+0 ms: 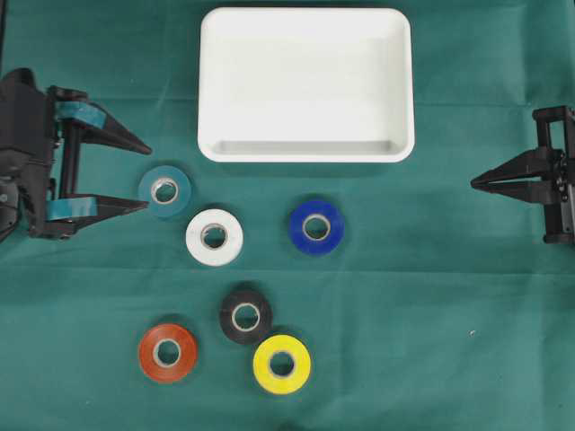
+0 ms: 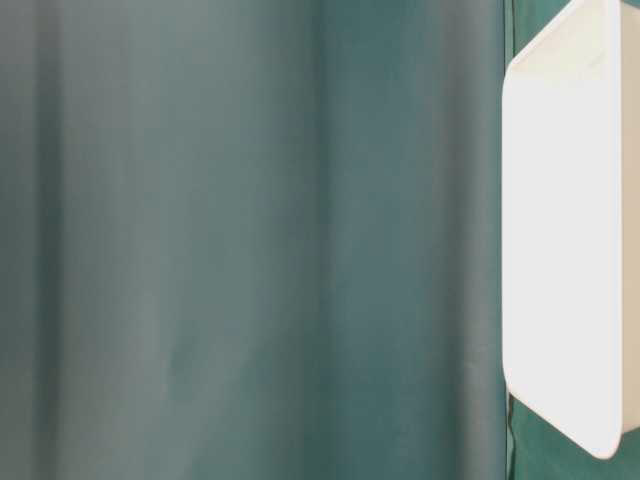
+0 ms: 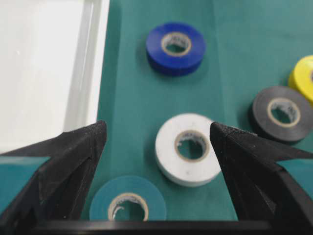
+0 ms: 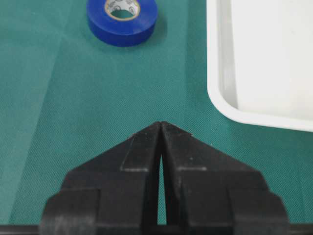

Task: Put the tape into the white case with the left arm.
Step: 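Move the left gripper over the black tape roll and lower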

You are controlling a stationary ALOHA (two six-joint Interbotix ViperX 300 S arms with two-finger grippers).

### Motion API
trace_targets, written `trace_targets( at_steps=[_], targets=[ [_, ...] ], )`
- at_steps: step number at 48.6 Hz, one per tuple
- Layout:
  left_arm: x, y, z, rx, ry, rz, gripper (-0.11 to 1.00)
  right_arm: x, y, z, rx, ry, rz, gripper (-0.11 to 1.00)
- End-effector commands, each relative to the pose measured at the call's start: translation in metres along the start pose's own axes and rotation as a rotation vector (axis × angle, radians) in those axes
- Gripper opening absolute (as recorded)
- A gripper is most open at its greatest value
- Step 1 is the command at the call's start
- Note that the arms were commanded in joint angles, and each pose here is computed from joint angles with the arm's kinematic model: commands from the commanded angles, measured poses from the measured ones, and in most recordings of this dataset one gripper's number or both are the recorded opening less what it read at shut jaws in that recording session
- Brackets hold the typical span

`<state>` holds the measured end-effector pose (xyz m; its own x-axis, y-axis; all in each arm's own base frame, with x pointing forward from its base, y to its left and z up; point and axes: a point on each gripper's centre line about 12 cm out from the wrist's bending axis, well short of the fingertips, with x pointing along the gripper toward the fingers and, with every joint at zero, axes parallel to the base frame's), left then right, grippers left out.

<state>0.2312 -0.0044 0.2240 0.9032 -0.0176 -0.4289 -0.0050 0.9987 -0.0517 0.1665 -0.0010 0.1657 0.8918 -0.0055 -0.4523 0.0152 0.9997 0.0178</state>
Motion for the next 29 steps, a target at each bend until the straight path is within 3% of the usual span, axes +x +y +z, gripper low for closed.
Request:
trace_targets(
  at_steps=[1, 29],
  targets=[
    [0.0034, -0.0013, 0.0099, 0.0, -0.015, -0.004, 1.0, 0.0008, 0.0001, 0.0034, 0.0, -0.006, 0.0, -0.09],
    [0.011, -0.0011, 0.0058, -0.002, 0.035, -0.001, 1.0, 0.0008, -0.0002, 0.0034, 0.001, -0.006, -0.001, -0.09]
  ],
)
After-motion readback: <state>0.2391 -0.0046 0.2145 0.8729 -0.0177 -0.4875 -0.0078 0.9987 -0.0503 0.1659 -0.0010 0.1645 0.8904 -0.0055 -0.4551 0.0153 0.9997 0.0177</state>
